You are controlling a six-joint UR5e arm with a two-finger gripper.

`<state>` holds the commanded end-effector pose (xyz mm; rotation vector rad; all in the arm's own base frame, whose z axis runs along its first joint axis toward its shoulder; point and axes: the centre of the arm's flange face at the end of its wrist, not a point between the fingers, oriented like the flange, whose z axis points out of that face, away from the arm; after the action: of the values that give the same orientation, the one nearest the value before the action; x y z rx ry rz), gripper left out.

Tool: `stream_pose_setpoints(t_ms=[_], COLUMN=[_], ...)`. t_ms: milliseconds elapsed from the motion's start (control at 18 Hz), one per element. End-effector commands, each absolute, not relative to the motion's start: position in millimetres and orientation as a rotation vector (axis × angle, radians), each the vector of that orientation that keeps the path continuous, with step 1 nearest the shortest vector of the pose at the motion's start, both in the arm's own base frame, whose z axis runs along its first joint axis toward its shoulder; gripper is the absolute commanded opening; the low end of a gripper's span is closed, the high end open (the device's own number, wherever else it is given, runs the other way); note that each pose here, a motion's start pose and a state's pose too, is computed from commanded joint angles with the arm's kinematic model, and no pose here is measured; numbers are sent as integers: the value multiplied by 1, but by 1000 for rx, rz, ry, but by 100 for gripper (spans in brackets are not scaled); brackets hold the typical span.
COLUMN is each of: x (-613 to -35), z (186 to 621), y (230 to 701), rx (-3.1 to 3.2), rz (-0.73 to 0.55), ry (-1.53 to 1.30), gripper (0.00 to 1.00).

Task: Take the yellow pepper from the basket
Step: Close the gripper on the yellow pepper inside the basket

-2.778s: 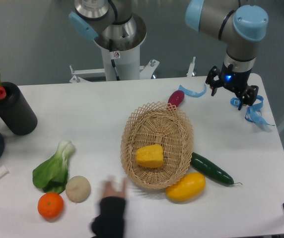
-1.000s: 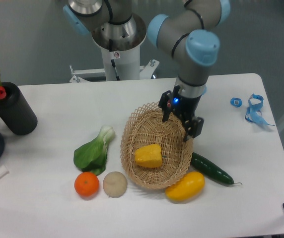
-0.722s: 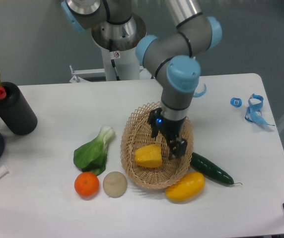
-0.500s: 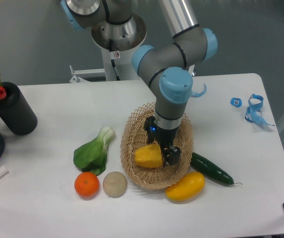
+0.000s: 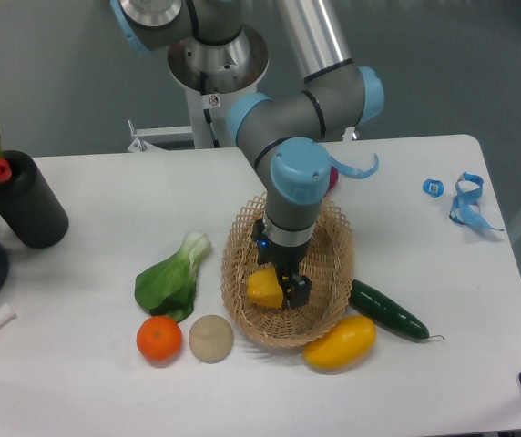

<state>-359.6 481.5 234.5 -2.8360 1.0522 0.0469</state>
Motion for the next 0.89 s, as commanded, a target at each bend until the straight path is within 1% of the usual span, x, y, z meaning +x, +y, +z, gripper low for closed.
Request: stream_pose_setpoints(t_ms=[556, 611, 667, 778, 833, 889], x=[-355, -357, -357, -357, -358, -360], z=[214, 215, 216, 216, 220, 223], y=[486, 488, 488, 487, 487, 486], rx=[-2850, -2849, -2850, -2852, -2853, -2860], rz=[4, 11, 13, 15, 24, 38], ry=[1062, 1060, 1055, 1049, 1044, 1042], gripper=[100, 98, 85, 63, 57, 54])
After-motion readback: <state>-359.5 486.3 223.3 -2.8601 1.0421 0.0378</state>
